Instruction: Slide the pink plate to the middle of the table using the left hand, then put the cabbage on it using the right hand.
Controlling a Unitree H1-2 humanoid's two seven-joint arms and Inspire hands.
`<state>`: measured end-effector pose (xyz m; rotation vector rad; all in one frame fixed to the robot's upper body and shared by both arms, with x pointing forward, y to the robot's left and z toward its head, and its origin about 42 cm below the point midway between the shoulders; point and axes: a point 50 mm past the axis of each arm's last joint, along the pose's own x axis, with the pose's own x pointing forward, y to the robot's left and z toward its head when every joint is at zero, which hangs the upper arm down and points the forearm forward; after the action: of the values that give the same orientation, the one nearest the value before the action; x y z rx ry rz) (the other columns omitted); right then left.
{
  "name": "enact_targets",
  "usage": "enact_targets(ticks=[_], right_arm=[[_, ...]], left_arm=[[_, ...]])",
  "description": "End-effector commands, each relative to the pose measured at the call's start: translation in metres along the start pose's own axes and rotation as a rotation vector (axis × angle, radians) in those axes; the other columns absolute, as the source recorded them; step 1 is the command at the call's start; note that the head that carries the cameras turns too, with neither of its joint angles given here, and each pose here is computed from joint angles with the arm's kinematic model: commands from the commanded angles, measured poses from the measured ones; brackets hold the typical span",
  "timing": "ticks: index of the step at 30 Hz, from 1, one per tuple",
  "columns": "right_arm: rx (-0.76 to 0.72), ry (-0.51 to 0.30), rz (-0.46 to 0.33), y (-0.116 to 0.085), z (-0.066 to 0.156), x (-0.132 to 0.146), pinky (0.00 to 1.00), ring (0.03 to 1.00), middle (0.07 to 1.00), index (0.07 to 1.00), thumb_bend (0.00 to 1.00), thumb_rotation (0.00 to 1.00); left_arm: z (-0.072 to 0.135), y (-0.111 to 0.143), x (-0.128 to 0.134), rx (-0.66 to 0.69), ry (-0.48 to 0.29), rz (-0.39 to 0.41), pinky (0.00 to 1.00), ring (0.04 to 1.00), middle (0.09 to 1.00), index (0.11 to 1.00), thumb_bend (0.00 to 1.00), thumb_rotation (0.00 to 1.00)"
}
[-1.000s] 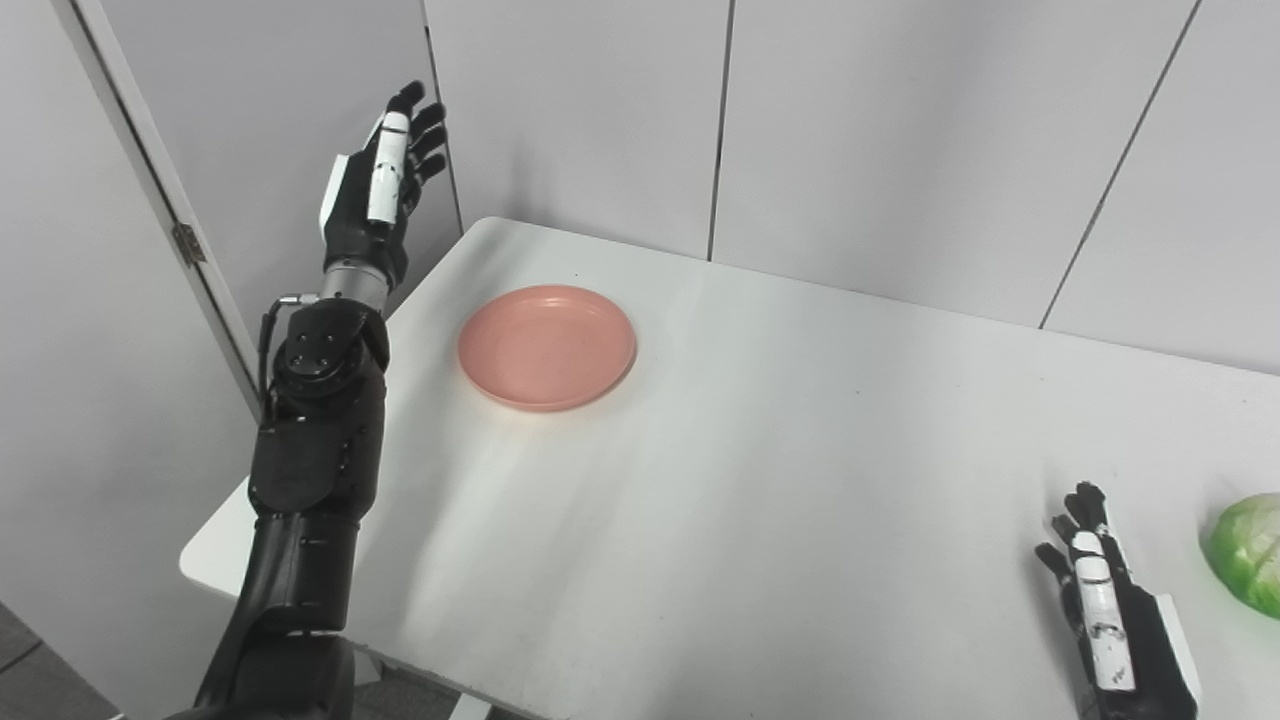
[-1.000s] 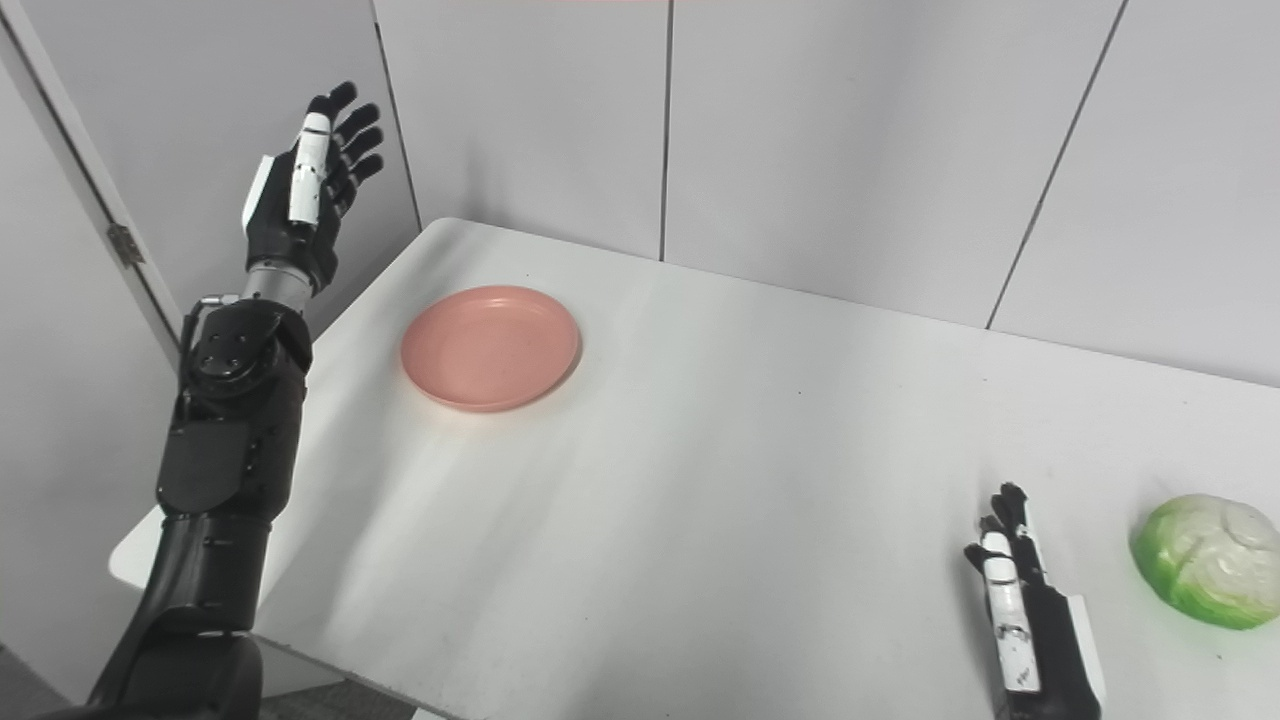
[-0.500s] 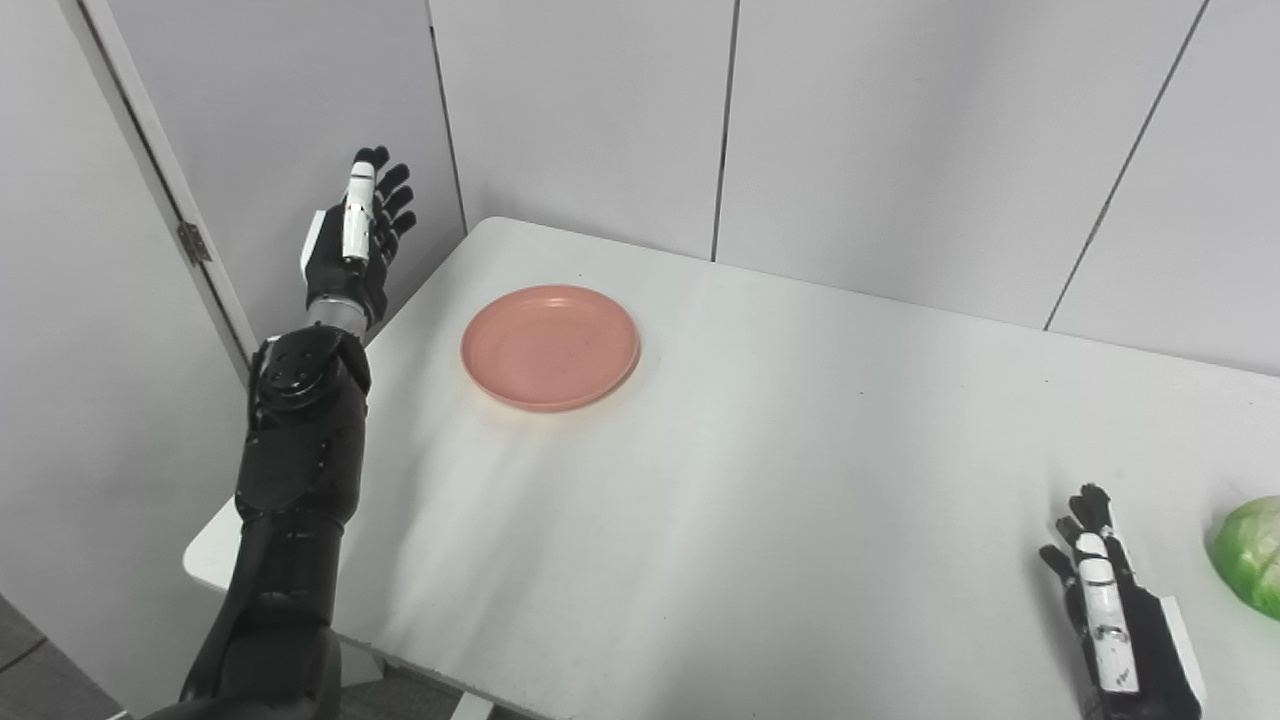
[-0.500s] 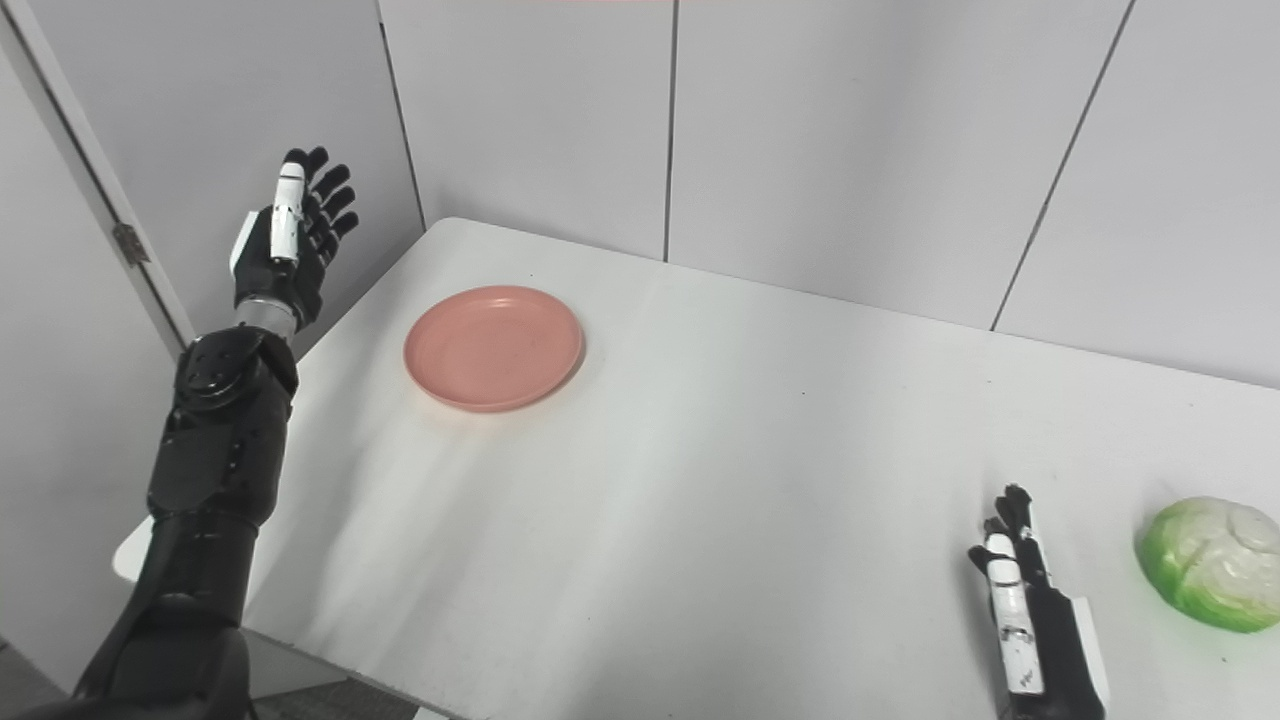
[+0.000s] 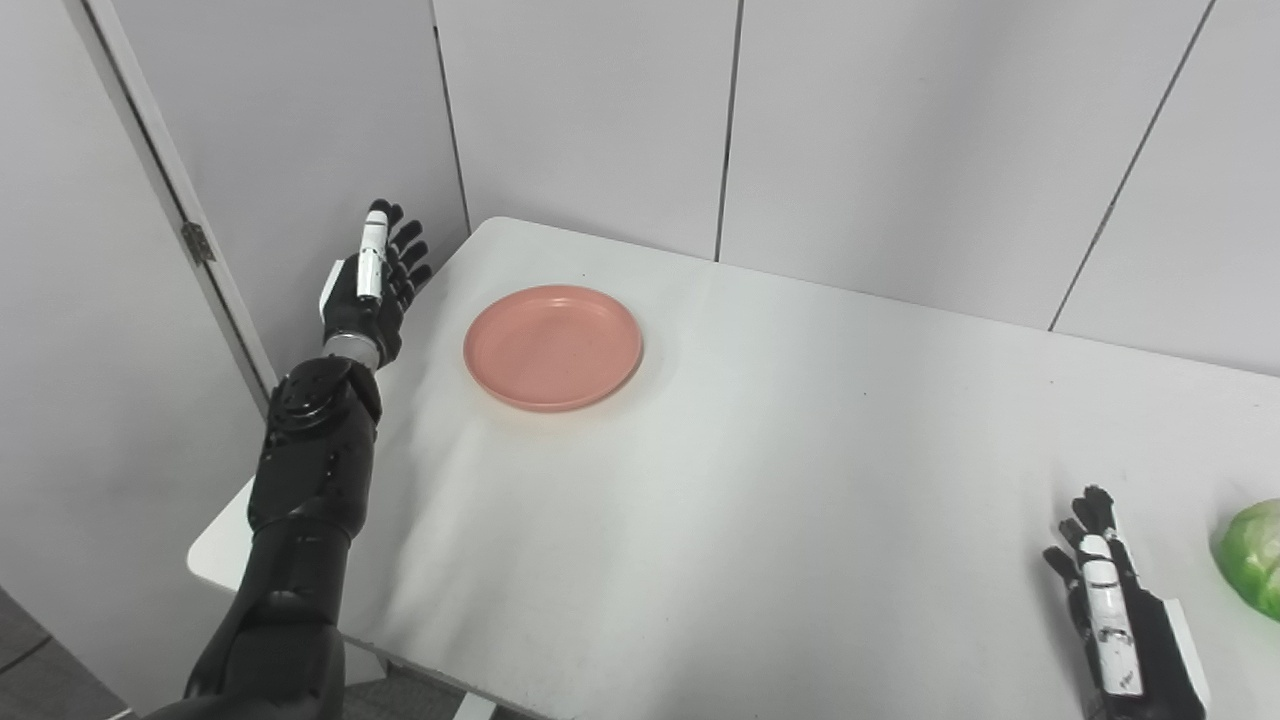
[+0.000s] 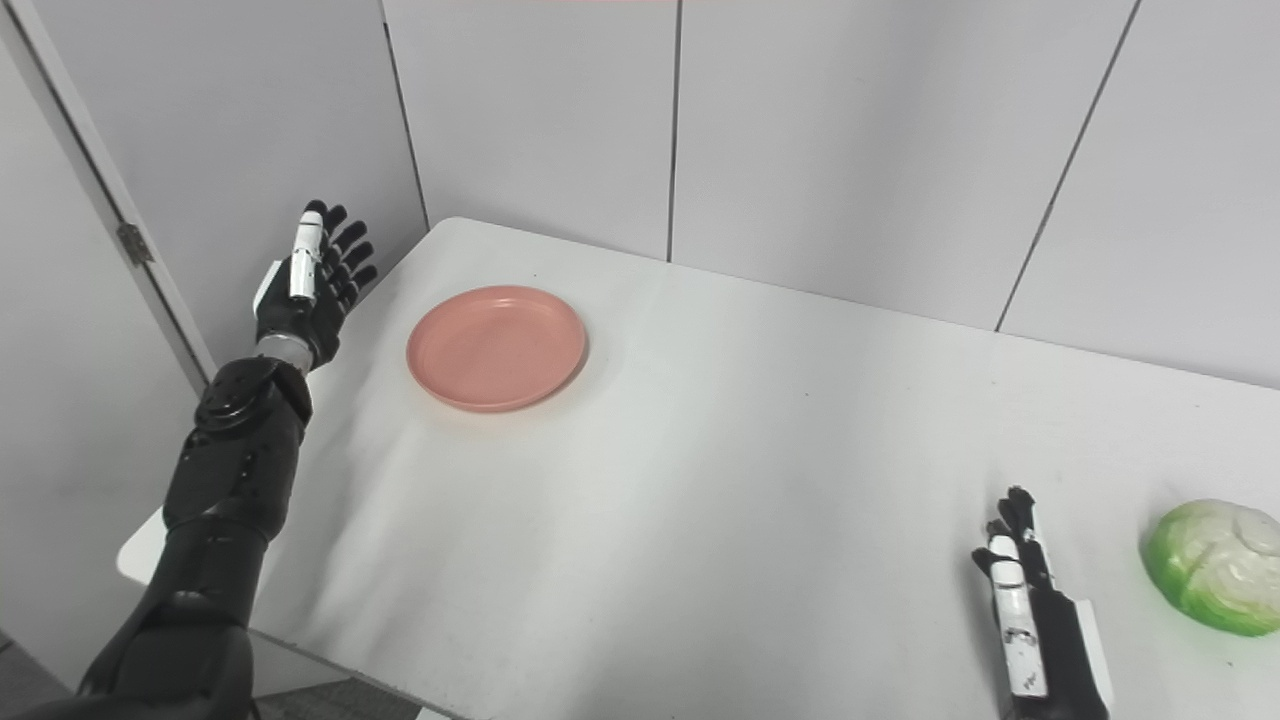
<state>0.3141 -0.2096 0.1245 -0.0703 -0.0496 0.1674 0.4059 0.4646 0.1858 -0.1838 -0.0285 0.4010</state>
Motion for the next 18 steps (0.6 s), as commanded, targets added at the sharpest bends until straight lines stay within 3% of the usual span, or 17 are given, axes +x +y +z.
enact_targets(ticks=[1,18], right_arm=[[0.004,0.004,0.004,0.003,0.003,0.002,1.0,0.995,1.0,1.0,0.13,1.0],[0.014,-0.004,0.005,0.004,0.002,0.003,1.0,0.996,1.0,1.0,0.12,1.0]], left_arm=[[0.03,-0.01,0.014,0.024,-0.094,-0.025,0.92,0.936,0.939,0.935,0.45,1.0],[-0.023,-0.017,0.013,-0.028,0.041,-0.031,0.95,0.947,0.943,0.936,0.43,1.0]])
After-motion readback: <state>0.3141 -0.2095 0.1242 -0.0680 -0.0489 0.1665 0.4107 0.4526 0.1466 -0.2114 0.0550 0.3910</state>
